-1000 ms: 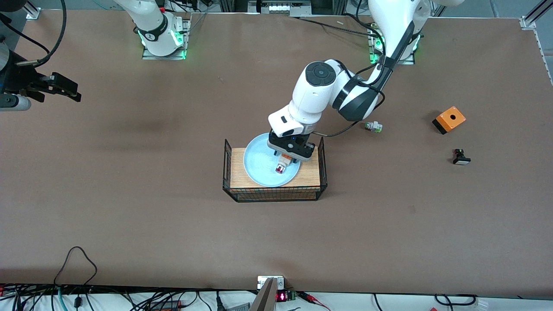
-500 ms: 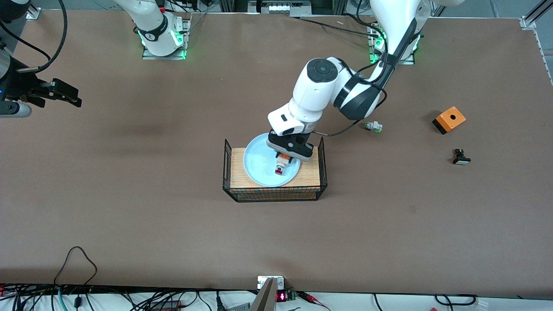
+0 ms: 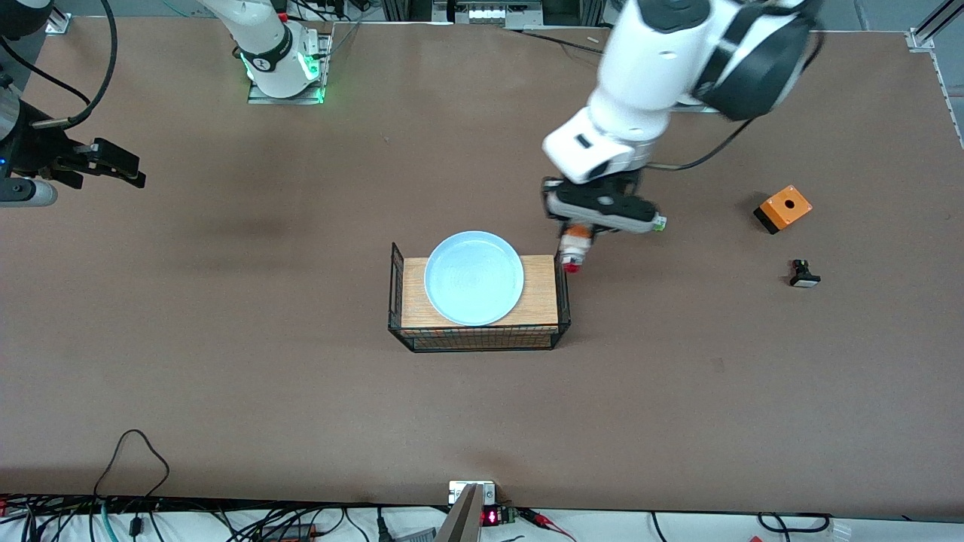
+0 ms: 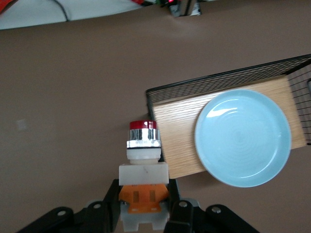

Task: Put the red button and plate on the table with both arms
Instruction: 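Lift the button with the left gripper while the right gripper reaches the plate, then set the button on the table with the left gripper while the right grips plate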

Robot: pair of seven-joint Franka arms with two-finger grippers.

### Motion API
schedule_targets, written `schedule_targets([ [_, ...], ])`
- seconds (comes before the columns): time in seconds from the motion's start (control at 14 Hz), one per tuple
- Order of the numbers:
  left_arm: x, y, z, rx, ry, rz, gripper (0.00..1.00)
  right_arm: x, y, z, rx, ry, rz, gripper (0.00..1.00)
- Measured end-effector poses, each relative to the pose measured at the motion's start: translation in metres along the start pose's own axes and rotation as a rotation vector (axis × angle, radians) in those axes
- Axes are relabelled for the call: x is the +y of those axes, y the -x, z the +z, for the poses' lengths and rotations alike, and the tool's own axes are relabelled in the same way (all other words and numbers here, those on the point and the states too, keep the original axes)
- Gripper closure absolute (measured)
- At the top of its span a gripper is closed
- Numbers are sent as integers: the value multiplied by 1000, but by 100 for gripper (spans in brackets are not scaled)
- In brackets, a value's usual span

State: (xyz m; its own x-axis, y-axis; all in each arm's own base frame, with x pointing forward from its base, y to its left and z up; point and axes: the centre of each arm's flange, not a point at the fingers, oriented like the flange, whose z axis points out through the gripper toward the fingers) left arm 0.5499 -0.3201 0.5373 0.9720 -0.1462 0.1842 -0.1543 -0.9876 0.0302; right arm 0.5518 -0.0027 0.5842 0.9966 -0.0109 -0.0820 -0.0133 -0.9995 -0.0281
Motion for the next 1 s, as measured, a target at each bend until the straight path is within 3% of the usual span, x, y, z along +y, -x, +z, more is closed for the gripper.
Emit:
schedule_targets([
  [0.21,-68,-4,23,-108,-61,35,59,-54,1,0,-7,-56,111,0],
  [0.5,-177,-6,98,-245,-96,117,59,-186,1,16,-18,-44,279,0],
  [0.71,-229,4,161,-293,-101,97,59,-289,-7,45,26,-62,436,0],
  [1.0,-272,16,239,-326,-95,94,59,-357,-23,102,62,-108,590,0],
])
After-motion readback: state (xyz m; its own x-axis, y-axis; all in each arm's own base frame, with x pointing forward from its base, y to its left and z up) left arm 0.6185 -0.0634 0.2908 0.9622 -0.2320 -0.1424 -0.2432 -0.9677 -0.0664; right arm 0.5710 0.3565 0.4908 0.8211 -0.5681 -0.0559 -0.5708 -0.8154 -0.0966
